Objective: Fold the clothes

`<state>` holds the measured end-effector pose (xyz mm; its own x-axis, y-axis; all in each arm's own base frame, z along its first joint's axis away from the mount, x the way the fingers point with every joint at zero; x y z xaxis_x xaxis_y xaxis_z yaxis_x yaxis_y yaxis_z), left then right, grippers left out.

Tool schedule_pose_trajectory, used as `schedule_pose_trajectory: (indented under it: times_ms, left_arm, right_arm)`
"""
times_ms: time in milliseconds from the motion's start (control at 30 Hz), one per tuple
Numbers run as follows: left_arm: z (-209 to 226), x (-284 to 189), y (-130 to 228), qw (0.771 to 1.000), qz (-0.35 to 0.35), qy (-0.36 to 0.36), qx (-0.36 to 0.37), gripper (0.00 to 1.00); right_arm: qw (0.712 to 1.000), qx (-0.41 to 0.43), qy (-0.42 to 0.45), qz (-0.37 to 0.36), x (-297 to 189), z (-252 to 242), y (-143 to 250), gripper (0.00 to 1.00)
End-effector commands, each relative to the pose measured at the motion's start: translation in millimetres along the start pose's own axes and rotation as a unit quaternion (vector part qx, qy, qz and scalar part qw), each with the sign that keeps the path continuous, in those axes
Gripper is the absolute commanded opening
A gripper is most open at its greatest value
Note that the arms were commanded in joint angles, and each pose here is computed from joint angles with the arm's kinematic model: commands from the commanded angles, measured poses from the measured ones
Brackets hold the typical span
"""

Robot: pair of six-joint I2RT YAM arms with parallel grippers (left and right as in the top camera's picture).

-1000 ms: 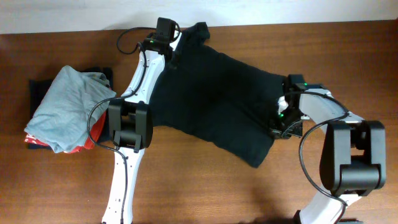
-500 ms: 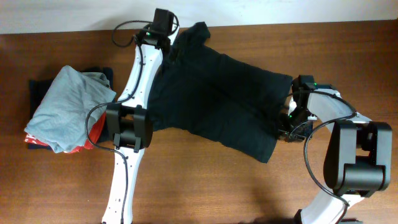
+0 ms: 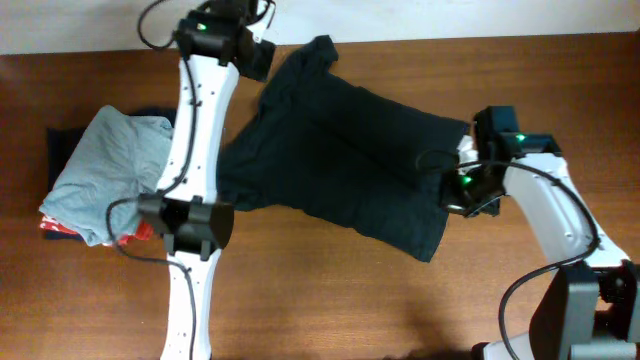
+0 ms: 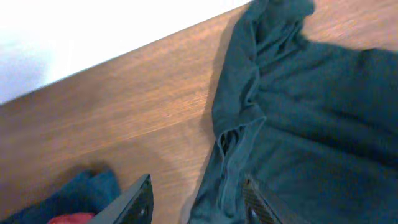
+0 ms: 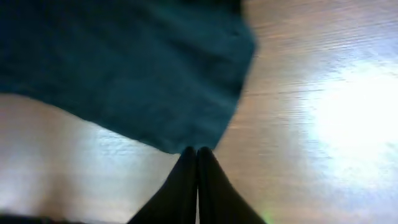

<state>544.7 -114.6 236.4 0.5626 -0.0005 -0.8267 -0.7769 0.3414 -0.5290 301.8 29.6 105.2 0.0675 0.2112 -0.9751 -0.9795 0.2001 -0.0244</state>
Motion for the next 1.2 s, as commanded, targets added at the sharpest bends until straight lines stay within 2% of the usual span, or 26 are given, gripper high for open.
schedule_pose_trajectory:
  times_ms: [0,100,233,433,533,667,833,933,1167]
  left_arm:
    - [12.2,-59.6,-11.9,0.999,-0.044,-0.009,-0.005,0.47]
    - [15.1,-84.1,-8.8,0.999,-0.050,-0.010,-0.006,0.48]
    - [18.9,-107.7,-4.9,0.998,-0.055,-0.012,-0.007,0.48]
    - [19.3,-116.8,-1.2,0.998,-0.053,-0.011,-0.007,0.48]
    - [18.6,-116.4,2.8,0.999,-0.045,-0.010,-0.006,0.47]
    - [18.5,-116.3,4.3,0.999,-0.041,-0.009,-0.005,0.47]
    - [18.8,-117.0,4.2,0.999,-0.042,-0.010,-0.006,0.47]
    - [18.5,-117.1,4.0,0.999,-0.042,-0.009,-0.005,0.47]
    - [18.2,-117.0,4.0,0.999,-0.043,-0.008,-0.005,0.49]
  right_arm:
    - [0.999,-0.036,-0.009,0.032,28.4,18.1,14.6,0.04]
    - [0.997,-0.052,-0.002,0.050,56.1,24.3,24.4,0.04]
    - [0.998,-0.030,0.002,0.060,79.6,21.4,28.7,0.04]
    - [0.996,-0.013,0.011,0.090,106.9,12.7,37.6,0.04]
    - [0.991,0.049,0.060,0.106,109.3,-2.1,45.7,0.04]
    - [0.957,0.165,0.211,0.107,93.1,-47.6,63.7,0.04]
    - [0.910,0.243,0.321,0.100,68.6,-87.8,77.8,0.04]
    - [0.890,0.283,0.343,0.099,59.8,-104.6,81.1,0.04]
    - [0.866,0.352,0.341,0.098,49.9,-136.9,79.6,0.04]
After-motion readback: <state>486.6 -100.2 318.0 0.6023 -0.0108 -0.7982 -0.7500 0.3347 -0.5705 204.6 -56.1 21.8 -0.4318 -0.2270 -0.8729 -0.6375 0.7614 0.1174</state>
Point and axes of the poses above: each gripper's point midway between its finger pads, its own x axis out along the fingers, its own z axis along the line the jaws close on, y = z × x, the point moved 2 cm from there along -x, back along the fingers
